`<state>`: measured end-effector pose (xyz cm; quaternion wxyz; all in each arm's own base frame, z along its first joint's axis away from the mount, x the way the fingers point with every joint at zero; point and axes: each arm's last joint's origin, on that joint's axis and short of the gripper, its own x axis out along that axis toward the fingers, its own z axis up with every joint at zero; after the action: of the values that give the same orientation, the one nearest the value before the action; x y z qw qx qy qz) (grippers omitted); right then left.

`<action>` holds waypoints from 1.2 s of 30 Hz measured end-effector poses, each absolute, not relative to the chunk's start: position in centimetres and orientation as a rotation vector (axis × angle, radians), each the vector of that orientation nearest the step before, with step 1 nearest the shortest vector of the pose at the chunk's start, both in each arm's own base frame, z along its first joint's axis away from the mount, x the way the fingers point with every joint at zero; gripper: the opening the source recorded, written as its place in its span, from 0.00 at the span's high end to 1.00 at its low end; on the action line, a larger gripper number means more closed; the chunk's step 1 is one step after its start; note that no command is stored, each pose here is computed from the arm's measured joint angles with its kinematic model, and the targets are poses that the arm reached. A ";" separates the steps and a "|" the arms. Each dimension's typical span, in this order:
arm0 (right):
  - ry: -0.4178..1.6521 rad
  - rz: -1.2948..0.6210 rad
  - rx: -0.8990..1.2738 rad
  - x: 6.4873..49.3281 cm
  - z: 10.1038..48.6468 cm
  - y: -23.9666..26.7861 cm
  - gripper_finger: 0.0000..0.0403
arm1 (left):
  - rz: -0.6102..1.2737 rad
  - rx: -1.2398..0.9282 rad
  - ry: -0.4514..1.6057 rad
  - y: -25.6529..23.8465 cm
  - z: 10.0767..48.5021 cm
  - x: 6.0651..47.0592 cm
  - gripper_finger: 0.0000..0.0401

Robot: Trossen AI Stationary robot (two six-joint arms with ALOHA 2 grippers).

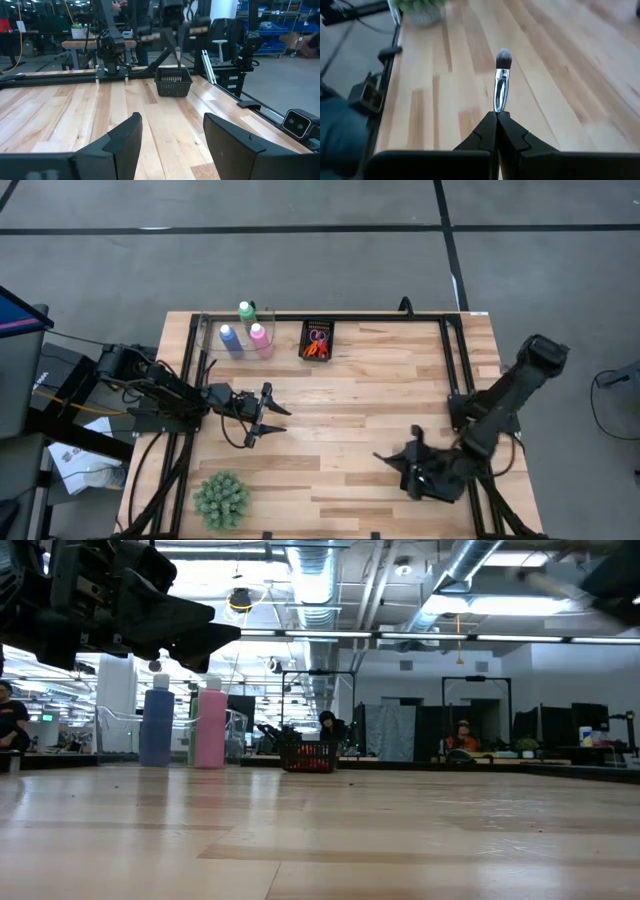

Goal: Pick & Place Paint Supplies
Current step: Put the black paint brush into the bottom black bin

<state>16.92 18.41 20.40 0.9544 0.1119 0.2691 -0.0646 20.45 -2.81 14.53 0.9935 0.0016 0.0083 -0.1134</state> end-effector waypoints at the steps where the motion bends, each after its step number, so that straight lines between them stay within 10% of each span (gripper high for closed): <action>1: 0.588 -0.140 0.239 16.4 21.2 18.4 1.00 | -0.227 0.003 0.017 -2.8 14.5 20.4 0.49; 19: 1.146 -0.312 0.372 13.8 18.4 21.6 1.00 | -0.228 0.003 0.019 -2.8 14.5 20.4 0.49; 36: 0.878 -0.432 0.339 13.6 17.3 22.1 0.87 | -0.227 0.002 -0.005 -2.8 14.9 20.1 0.49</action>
<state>13.61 22.08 17.27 0.8688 0.1621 0.4197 -0.2067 20.13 -2.77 14.89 0.9935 0.0011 -0.0024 -0.1134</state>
